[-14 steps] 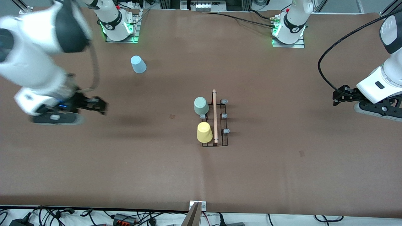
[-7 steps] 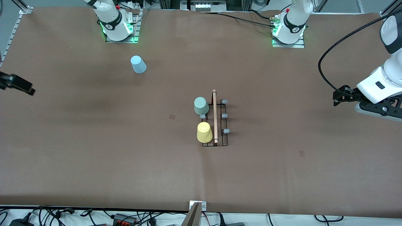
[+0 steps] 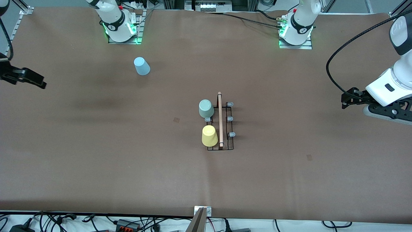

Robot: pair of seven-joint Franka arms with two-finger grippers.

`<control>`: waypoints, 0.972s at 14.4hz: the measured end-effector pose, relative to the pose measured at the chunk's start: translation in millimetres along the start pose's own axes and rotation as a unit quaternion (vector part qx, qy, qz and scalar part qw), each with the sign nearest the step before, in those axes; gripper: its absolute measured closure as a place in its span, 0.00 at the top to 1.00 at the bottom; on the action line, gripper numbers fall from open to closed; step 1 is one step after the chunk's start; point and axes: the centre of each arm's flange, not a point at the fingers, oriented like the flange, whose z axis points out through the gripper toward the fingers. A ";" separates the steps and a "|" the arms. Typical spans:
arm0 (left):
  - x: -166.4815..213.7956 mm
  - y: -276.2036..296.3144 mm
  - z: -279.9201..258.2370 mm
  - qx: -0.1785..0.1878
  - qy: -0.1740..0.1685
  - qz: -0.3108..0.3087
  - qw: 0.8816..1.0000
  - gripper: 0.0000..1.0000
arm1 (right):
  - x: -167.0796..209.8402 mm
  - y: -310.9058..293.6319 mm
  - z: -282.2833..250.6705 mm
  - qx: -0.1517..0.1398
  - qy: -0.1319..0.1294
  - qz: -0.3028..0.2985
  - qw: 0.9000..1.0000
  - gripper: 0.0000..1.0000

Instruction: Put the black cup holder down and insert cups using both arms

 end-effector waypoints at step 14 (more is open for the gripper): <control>0.0 0.0 0.0 0.000 0.000 0.000 1.000 1.00 | -5.6 -23.6 -5.7 -0.002 0.011 -0.049 0.999 1.00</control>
